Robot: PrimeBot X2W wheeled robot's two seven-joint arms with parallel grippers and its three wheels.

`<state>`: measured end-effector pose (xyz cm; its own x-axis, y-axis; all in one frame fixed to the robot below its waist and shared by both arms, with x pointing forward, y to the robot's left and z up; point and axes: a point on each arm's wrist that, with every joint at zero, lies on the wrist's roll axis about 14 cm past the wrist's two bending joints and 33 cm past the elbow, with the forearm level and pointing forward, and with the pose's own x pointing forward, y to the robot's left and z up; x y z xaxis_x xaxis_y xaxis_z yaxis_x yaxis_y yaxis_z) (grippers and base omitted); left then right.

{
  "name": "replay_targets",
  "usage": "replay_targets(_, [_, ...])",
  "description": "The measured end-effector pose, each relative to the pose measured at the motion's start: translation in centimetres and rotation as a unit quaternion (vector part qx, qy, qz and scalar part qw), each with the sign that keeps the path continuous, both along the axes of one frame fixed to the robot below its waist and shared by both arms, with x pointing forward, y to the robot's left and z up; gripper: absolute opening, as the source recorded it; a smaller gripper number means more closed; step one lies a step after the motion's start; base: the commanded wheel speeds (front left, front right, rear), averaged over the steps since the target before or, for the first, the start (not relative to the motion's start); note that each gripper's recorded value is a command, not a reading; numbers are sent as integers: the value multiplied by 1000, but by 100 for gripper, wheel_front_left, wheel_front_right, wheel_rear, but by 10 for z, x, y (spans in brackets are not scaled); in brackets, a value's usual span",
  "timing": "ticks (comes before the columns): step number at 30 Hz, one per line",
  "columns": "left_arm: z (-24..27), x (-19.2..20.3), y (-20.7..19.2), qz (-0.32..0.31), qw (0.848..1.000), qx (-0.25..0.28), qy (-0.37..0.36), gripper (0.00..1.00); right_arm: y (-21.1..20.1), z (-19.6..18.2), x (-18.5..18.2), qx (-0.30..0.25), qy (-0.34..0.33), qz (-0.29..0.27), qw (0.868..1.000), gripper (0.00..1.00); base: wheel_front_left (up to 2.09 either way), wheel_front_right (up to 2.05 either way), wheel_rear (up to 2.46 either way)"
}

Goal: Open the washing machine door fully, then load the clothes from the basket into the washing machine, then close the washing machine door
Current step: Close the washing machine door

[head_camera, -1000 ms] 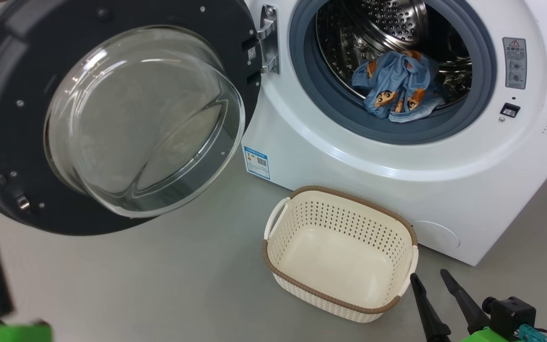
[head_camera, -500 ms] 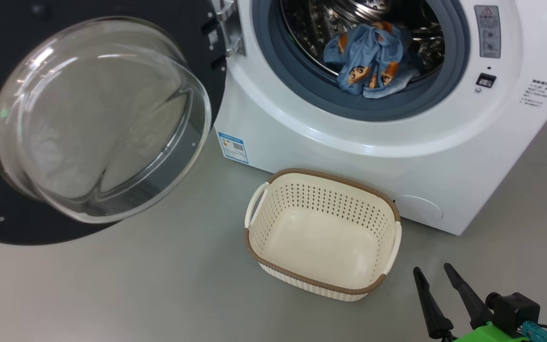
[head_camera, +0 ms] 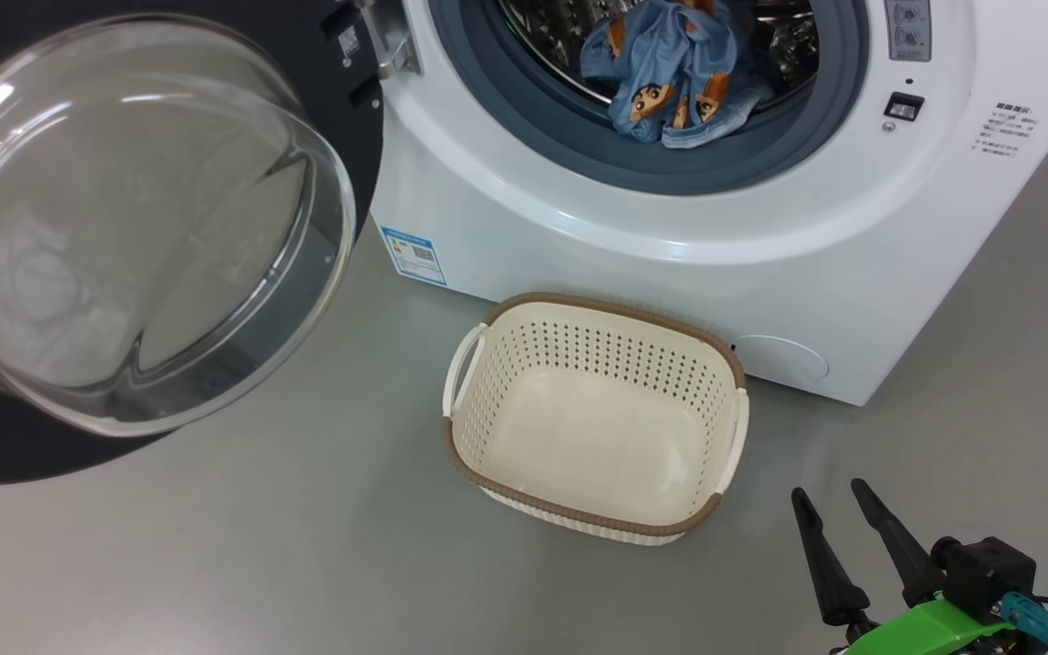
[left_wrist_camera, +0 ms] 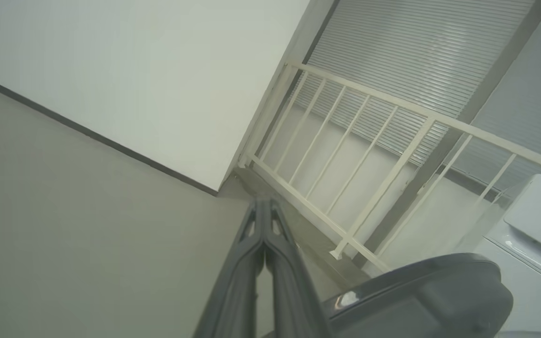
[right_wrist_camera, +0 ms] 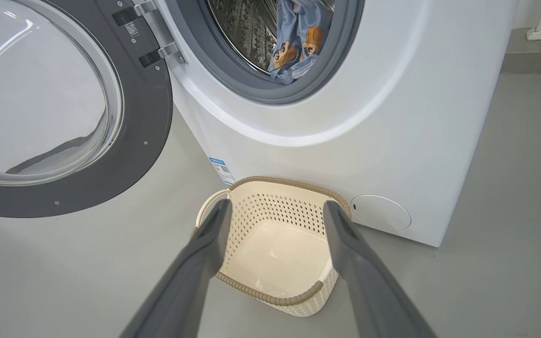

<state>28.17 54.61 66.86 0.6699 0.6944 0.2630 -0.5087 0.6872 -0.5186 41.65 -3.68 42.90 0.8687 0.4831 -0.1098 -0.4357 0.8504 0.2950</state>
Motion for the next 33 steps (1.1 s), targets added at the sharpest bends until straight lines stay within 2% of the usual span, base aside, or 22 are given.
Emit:
replay_targets(5, [-24, 14, 6, -37, 995, -80, 45, 0, -2, -6, 0, -4, 6, 0, 1000, 100, 0, 0, 0])
replay_targets(8, [-41, 21, 6, -58, 987, -133, 66, 0, -1, -6, 4, -3, 5, 0, 1000, 100, 0, 0, 0])
replay_targets(13, [-62, 36, -2, -98, 972, -187, 102, 0, -3, -11, 5, -5, 10, 0, 1000, 100, 0, 0, 0])
replay_targets(17, [-72, 47, -9, -119, 964, -213, 110, 0, -7, -15, 8, -6, 12, -4, 1000, 100, 0, 0, 0])
replay_targets(25, [-80, 56, -11, -129, 959, -224, 119, 0, -13, -19, 14, -8, 14, -10, 1000, 100, 0, 0, 0])
replay_targets(33, [-82, 54, -20, -161, 947, -244, 135, 0, -12, -13, 18, -7, 5, -11, 1000, 100, 0, 0, 0])
